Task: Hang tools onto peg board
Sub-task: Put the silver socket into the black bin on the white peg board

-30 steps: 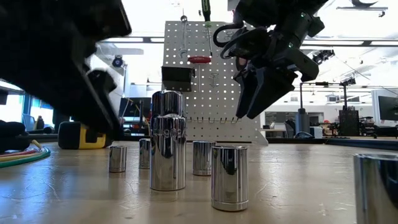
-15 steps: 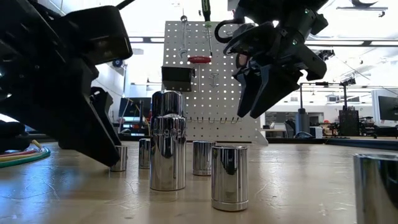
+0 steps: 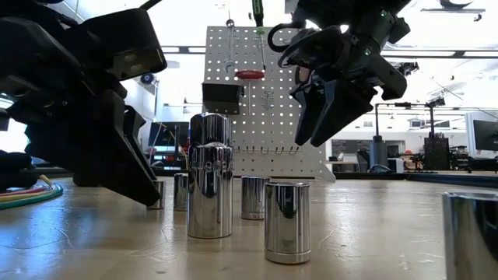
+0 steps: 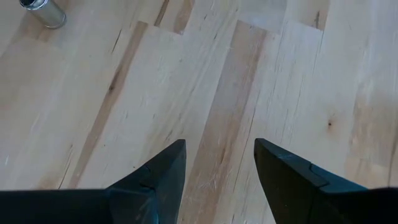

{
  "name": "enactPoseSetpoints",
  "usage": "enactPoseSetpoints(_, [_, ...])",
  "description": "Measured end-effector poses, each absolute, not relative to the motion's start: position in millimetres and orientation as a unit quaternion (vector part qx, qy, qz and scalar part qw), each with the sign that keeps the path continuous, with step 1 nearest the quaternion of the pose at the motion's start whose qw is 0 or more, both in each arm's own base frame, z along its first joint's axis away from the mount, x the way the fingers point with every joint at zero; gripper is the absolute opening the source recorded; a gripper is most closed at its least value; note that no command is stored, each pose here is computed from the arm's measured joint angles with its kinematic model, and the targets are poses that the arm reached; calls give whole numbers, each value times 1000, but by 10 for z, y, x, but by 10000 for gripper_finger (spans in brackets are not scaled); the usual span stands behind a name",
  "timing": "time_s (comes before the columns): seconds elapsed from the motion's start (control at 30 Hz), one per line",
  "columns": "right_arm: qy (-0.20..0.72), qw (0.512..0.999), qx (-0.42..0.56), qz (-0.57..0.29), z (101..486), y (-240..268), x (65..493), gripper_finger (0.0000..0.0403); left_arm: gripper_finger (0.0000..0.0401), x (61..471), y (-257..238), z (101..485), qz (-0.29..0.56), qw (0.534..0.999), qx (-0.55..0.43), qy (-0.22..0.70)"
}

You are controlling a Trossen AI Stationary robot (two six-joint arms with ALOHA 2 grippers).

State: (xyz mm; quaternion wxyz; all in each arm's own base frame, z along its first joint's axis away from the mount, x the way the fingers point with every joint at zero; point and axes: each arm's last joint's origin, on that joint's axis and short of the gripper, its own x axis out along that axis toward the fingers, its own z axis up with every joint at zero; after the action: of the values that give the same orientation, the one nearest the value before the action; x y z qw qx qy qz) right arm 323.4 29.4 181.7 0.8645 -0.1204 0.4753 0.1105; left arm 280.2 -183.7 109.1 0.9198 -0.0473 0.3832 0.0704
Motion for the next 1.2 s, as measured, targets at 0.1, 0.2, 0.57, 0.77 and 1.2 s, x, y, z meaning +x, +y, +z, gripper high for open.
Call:
enactPoseSetpoints(0.1, [475, 865, -120, 111, 1817, 294, 3234, 186, 48, 2802, -1836, 1091, 69, 921, -39, 382])
enactPoseSetpoints(0.2, [475, 865, -120, 110, 1817, 294, 3234, 186, 37, 2804, -1829, 1090, 66, 921, -28, 384])
enactPoseSetpoints(0.57, [479, 863, -117, 109, 1813, 293, 3228, 186, 15, 2787, -1665, 1171, 77, 907, 23, 414])
enactPoseSetpoints(0.77, [479, 863, -117, 109, 1811, 293, 3228, 186, 3, 2761, -1546, 1245, 83, 894, 44, 439])
enactPoseSetpoints(1.2, [480, 863, -112, 106, 1808, 293, 3229, 186, 94, 2814, -1549, 1240, 38, 901, 9, 431])
